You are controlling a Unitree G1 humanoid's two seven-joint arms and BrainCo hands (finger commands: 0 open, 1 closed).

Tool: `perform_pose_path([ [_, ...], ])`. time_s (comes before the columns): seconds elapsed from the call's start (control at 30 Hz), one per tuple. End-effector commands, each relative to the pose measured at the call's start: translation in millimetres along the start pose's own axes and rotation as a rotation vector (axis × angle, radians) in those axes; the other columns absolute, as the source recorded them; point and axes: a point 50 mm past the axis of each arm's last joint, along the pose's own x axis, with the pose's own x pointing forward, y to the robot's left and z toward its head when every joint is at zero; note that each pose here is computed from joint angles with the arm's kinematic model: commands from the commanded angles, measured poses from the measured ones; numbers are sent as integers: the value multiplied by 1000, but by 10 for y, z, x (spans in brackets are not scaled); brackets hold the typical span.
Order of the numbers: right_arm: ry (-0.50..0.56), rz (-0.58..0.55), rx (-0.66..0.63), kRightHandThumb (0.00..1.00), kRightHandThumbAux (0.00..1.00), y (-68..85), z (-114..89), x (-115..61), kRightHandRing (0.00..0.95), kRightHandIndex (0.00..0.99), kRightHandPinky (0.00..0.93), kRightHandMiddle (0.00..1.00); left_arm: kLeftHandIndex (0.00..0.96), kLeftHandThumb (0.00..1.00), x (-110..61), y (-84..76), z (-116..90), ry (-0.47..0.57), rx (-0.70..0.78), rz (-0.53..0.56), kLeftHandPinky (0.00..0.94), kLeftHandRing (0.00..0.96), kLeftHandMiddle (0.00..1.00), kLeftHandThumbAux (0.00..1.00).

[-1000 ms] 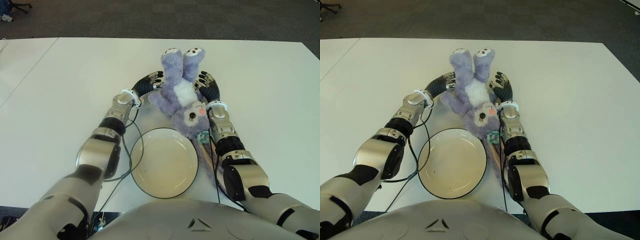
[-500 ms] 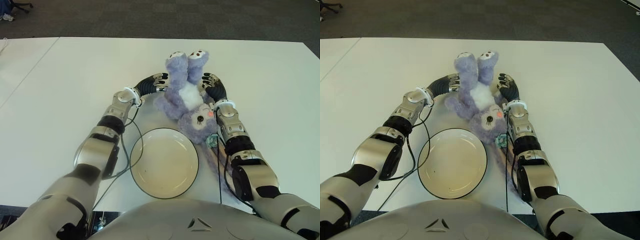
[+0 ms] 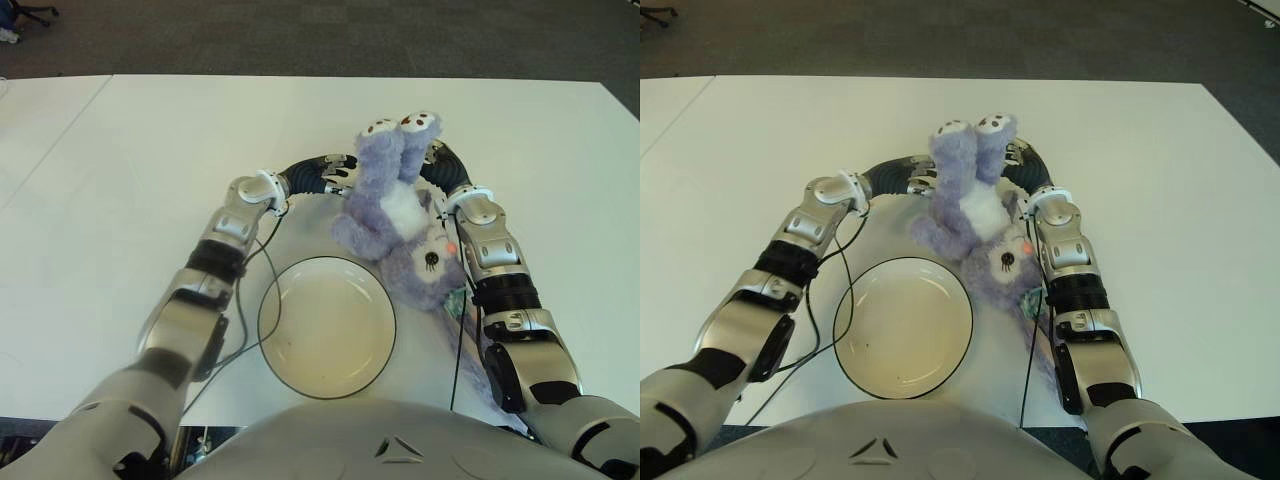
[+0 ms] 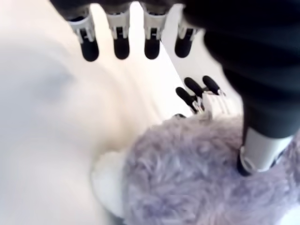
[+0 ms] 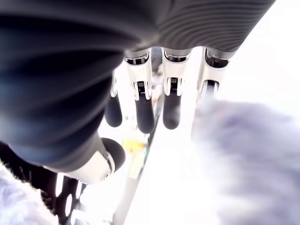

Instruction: Put the doll into the plate.

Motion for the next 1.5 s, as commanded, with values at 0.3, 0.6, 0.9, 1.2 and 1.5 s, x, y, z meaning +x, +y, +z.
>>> perform_pose_path([
  [0.3,85,112,-138,675,741,-402,-222,-353,294,395,273,264,0,20,-537,265,-221,117,144,71,22,0,0,621],
  [0.6,92,207,-250,671,738,-521,-37,-539,203,395,188,183,0,56,-667,318,-214,72,202,102,20,0,0,630],
  [0.9,108,230,-287,226,748,-609,-19,-583,119,74,117,116,0,56,-804,371,-287,59,240,115,9,0,0,647],
  [1.2,77,235,-292,217,741,-647,5,-681,127,73,126,134,0,86,-876,422,-437,93,278,134,9,0,0,676],
  [1.5,50,214,-301,218,744,-635,23,-771,122,82,106,136,0,97,-870,429,-446,88,287,136,12,0,0,680],
])
